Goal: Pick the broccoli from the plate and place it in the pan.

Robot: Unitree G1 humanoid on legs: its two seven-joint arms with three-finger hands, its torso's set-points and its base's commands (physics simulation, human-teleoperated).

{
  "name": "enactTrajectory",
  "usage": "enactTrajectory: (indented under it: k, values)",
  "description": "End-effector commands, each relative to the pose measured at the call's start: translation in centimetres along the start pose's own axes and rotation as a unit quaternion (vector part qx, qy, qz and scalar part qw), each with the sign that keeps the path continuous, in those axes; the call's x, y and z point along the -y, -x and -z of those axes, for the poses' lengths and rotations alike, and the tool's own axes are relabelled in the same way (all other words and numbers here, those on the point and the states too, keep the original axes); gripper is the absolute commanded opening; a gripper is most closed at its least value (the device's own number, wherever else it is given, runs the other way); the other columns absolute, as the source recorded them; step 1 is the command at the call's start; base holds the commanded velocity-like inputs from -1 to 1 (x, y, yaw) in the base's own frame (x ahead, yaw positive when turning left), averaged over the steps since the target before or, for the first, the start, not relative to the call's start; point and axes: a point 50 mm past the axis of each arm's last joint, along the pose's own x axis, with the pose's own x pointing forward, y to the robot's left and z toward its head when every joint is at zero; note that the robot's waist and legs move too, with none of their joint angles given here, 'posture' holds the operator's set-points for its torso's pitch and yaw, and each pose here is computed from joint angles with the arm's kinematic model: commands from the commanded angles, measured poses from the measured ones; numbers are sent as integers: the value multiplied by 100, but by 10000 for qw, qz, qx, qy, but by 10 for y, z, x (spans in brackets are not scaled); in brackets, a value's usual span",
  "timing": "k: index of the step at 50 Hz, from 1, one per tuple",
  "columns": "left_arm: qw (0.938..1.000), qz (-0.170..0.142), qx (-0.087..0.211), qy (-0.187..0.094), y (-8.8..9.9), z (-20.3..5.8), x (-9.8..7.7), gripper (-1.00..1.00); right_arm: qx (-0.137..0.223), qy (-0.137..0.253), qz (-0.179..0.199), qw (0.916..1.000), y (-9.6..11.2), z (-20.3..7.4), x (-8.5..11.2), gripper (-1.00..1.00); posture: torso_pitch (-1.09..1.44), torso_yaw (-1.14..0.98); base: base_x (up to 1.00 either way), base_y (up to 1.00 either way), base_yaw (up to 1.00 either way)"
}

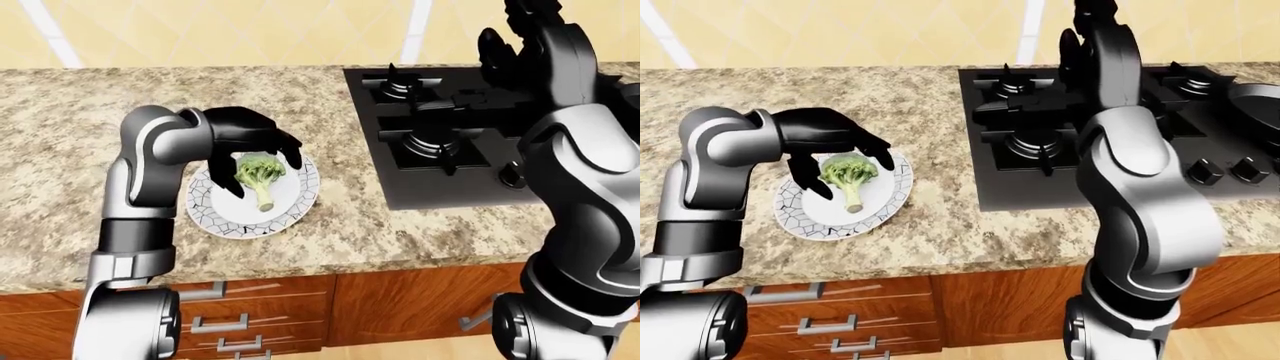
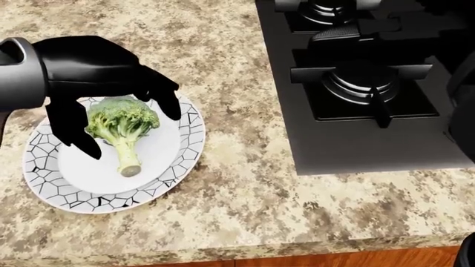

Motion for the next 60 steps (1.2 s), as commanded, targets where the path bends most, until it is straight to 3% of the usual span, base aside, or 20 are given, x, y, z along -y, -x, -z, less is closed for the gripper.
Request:
enactTrajectory:
  k: [1,15,23,39,45,47,58,59,60]
  values:
    - [9990,-392,-15,-223,9,-3,-16,26,415,3,43,9991,2,-15,1,100,0,0,0,0,0]
    - [9984,-406,-111,-372,2,2,-10,33,422,0,47,9991,3,-16,1,100,0,0,0,0,0]
    - [9983,-434,-106,-372,4,1,-12,19,417,0,49,9991,2,-17,1,100,0,0,0,0,0]
    - [9983,-430,-95,-387,0,1,-6,17,415,7,56,9991,3,-15,2,100,0,0,0,0,0]
    - [9981,-457,-95,-393,0,1,-8,7,417,2,61,9991,3,-16,2,100,0,0,0,0,0]
    - [9981,-468,-102,-398,0,1,-9,-7,418,1,60,9991,2,-16,2,100,0,0,0,0,0]
    - [9977,-528,-105,-403,0,2,-12,-12,413,4,67,9991,2,-17,2,100,0,0,0,0,0]
    - [9976,-542,-108,-411,2,2,-14,-15,412,4,69,9991,2,-16,2,100,0,0,0,0,0]
    - [9975,-563,-111,-418,2,2,-15,-40,414,3,71,9991,2,-16,2,100,0,0,0,0,0]
